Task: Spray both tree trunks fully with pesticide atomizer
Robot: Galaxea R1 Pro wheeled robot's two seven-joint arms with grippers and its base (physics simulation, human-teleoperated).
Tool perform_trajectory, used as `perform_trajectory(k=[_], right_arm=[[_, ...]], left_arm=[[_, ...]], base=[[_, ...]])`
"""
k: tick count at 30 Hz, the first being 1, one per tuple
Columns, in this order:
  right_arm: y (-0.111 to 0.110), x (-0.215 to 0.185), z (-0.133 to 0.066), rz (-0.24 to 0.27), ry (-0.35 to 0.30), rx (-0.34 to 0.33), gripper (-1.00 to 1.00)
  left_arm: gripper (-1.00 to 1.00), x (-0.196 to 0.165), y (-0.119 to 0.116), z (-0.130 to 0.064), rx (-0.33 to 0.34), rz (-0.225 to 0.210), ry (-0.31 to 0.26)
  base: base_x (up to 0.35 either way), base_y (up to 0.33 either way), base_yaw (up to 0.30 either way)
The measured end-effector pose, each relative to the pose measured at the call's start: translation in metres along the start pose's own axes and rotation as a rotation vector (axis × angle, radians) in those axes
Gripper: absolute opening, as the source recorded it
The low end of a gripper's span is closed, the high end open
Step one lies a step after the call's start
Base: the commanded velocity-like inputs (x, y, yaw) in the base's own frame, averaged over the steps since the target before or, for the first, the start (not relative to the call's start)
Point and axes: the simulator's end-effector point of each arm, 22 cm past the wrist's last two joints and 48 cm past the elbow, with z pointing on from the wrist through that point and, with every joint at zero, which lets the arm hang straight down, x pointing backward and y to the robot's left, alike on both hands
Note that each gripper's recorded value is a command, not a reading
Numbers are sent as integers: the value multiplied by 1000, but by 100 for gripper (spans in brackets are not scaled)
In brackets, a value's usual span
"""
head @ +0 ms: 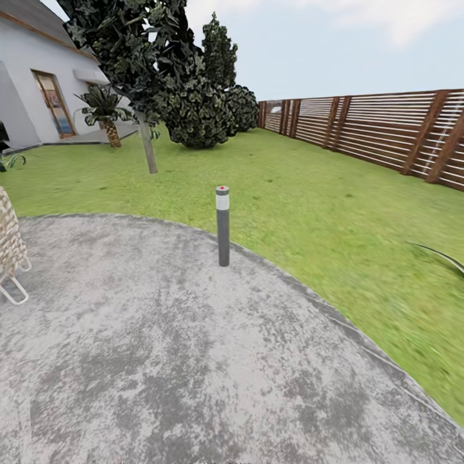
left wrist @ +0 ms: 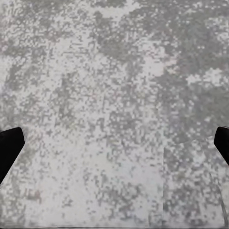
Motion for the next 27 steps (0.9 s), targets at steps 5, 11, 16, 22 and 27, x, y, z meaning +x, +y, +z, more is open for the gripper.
perform_trajectory(k=[5,11,16,22,27], right_arm=[[1,10,7,0,5,0,100],[2,23,15,0,11,-1,100],[3,33,22,0,15,-1,100],[3,38,24,-1,21,-1,100],[4,40,24,-1,26,-2,100]], left_arm=[[100,9,-1,7,-1,1,4],[100,21,-1,16,-1,2,9],[100,31,-2,24,-2,4,14],[100,35,-1,25,-3,5,19],[100,35,3,26,-16,5,21]], base=[[0,0,229],[0,0,229],[0,0,229],[0,0,229],[0,0,229]])
